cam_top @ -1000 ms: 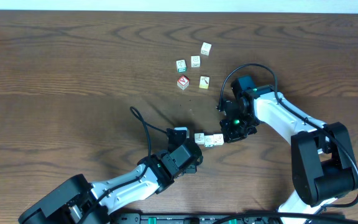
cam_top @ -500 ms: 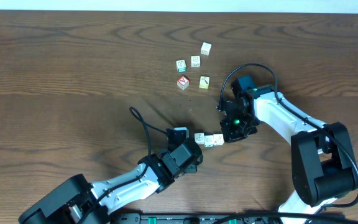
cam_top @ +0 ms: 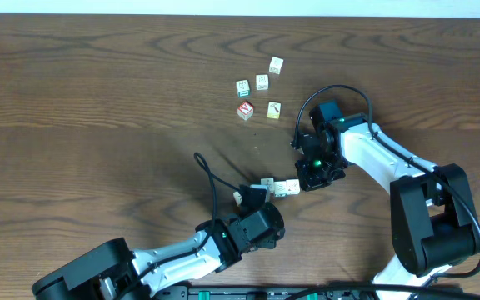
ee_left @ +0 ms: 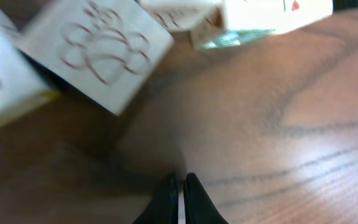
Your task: Lift 5 blocks
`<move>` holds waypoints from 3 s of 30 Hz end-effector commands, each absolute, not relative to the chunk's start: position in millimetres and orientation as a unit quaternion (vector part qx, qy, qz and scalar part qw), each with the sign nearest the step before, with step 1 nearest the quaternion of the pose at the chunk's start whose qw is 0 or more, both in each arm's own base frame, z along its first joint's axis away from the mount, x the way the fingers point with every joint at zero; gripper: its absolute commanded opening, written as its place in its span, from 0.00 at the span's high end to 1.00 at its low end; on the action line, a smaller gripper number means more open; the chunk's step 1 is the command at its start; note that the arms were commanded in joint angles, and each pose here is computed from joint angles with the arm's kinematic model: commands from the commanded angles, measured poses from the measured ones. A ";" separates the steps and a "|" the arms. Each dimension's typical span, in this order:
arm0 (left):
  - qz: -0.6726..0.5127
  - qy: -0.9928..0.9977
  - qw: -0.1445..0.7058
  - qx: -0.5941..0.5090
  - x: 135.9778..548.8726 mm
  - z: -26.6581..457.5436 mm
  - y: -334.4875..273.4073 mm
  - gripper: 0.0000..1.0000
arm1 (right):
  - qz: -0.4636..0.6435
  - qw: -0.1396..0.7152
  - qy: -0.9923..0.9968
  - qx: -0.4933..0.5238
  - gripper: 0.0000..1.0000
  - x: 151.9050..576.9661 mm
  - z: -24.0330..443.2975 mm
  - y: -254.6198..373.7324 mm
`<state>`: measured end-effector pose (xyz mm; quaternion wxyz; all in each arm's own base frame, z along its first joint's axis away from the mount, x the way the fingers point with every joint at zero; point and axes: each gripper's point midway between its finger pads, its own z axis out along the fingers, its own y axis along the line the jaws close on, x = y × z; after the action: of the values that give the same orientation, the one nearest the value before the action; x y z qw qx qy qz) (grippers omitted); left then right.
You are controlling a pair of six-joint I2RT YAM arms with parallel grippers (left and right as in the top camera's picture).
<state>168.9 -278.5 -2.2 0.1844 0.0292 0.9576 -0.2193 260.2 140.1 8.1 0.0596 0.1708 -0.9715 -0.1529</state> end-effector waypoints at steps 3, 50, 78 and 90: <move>-0.148 0.969 0.200 -0.009 183.0 -26.8 -236.9 0.92 | -0.151 0.062 -0.972 0.167 0.99 258.8 7.9 141.3; -0.135 0.962 0.237 -0.017 201.1 -21.4 -230.1 0.92 | -0.151 0.063 -0.972 0.167 0.99 257.9 7.7 140.9; -0.146 0.953 0.264 -0.043 220.9 -13.6 -227.9 0.92 | -0.152 0.061 -0.972 0.168 0.99 251.7 -4.8 139.0; -0.173 0.949 0.260 -0.040 220.6 -9.9 -239.0 0.92 | -0.152 0.057 -0.972 0.168 0.99 253.8 -4.9 139.7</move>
<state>225.9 -243.0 -0.2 0.2738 -0.0413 0.9443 -0.1777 256.2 138.5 -4.0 0.0538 0.1718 -0.9718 -0.1525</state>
